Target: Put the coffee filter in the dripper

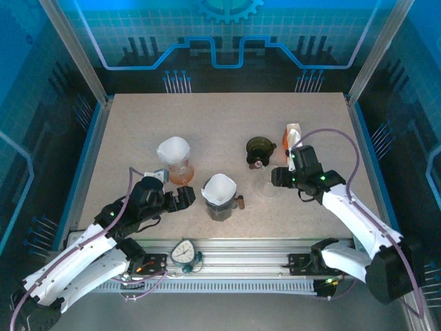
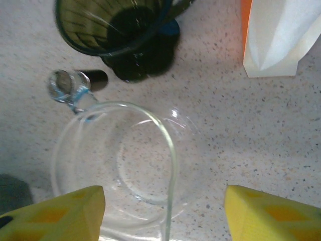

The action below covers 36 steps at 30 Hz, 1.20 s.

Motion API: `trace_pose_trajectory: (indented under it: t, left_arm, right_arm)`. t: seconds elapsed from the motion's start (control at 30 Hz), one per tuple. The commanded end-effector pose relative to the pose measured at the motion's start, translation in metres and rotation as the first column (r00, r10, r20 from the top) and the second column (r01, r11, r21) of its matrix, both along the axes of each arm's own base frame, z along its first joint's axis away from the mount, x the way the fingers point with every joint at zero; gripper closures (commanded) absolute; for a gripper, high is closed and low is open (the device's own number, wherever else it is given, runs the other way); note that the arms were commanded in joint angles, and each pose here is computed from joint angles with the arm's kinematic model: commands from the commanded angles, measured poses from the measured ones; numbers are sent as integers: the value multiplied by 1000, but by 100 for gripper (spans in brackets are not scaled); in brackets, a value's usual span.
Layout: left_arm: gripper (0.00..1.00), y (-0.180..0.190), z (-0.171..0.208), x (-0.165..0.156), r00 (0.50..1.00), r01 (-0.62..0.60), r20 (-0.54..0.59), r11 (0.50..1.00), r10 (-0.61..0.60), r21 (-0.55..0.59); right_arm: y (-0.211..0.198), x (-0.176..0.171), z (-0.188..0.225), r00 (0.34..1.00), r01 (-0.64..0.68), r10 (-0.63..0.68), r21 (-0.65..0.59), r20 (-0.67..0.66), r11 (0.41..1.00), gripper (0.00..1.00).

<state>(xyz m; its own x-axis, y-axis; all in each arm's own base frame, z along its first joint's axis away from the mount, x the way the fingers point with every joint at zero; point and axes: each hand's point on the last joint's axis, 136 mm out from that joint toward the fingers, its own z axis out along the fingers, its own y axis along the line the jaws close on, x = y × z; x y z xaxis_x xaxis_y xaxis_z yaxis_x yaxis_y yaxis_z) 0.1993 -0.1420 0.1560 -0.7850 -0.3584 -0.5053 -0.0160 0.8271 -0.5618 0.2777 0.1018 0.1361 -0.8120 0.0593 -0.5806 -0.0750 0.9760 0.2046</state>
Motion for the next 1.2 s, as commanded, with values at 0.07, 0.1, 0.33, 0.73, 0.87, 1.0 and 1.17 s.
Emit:
trace_pose_trajectory:
  t: [0.07, 0.1, 0.33, 0.73, 0.87, 1.0, 1.17]
  left_arm:
    - [1, 3, 1, 0, 1000, -12, 2, 1000, 12, -1]
    - [1, 4, 1, 1, 1000, -15, 2, 1000, 15, 0]
    - [1, 8, 5, 1, 1000, -28, 9, 1000, 28, 11]
    - [29, -19, -37, -24, 985, 71, -149, 991, -88, -116]
    - [41, -32, -61, -32, 968, 90, -215, 980, -128, -178]
    - [47, -46, -73, -35, 957, 111, -238, 965, -169, -239]
    - [53, -60, -81, -31, 955, 116, -232, 951, -187, -288]
  right_arm:
    - [25, -23, 24, 994, -94, 90, 61, 58, 994, 34]
    - [29, -30, 22, 993, -109, 106, 65, 57, 992, 34]
    - [67, -81, -5, 976, -215, 208, 143, 62, 966, 37]
    - [140, -119, -52, 893, -439, 449, 278, 32, 854, 50]
    - [146, -120, -59, 883, -456, 468, 289, 29, 842, 53]
    - [152, -120, -65, 876, -466, 482, 300, 23, 832, 55]
    - [156, -115, -71, 877, -464, 480, 303, 25, 833, 57]
